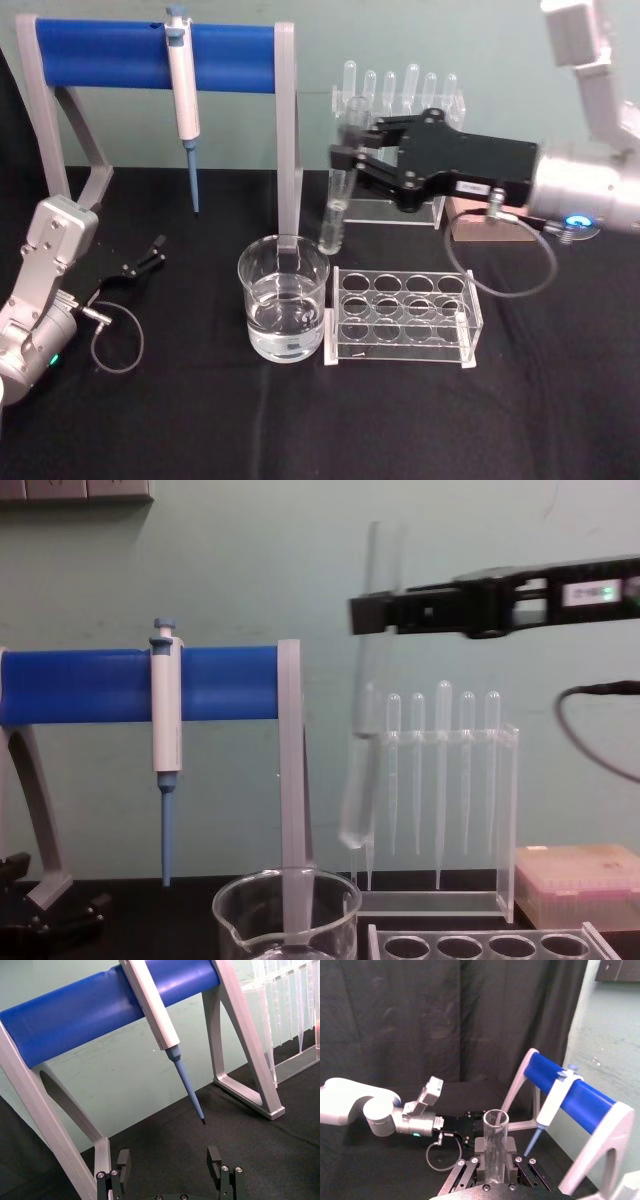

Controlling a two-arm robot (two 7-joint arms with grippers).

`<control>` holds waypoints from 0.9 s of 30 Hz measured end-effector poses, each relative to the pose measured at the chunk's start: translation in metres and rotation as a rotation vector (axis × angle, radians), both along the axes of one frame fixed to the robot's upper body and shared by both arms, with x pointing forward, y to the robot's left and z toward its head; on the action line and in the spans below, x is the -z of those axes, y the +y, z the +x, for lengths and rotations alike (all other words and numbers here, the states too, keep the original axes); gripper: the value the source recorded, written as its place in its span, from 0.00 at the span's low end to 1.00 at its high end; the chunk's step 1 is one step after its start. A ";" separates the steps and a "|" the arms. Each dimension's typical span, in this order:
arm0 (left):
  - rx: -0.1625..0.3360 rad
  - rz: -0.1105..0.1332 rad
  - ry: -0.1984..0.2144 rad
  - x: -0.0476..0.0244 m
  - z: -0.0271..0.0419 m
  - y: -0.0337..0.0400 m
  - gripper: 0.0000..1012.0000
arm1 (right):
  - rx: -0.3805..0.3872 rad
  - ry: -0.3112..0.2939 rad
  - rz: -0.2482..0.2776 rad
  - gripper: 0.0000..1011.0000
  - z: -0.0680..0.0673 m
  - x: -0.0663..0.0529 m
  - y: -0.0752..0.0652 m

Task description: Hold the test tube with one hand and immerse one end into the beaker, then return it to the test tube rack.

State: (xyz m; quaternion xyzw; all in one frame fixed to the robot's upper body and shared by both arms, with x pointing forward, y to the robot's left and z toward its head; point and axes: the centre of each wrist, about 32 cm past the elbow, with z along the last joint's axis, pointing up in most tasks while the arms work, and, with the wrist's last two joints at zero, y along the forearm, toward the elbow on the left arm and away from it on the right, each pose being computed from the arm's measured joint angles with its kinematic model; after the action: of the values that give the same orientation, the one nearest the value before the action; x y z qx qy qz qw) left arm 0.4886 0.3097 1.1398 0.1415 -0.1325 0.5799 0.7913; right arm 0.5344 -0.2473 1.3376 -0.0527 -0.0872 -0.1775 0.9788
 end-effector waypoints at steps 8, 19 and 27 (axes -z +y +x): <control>0.000 0.000 0.000 0.0000 0.0000 0.0000 0.99 | -0.017 0.029 -0.012 0.23 0.013 0.013 0.027; 0.000 0.000 0.000 0.0000 0.0000 0.0000 0.99 | 0.011 0.054 -0.021 0.23 0.022 0.055 0.048; 0.000 0.000 0.000 0.0000 0.0000 0.0000 0.99 | 0.030 0.080 -0.023 0.23 0.019 0.084 0.048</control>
State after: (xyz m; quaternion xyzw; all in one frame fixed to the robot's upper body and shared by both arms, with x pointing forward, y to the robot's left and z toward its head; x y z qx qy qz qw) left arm 0.4886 0.3097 1.1398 0.1415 -0.1325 0.5799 0.7913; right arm 0.5536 -0.1991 1.2534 -0.0724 -0.0493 -0.1889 0.9781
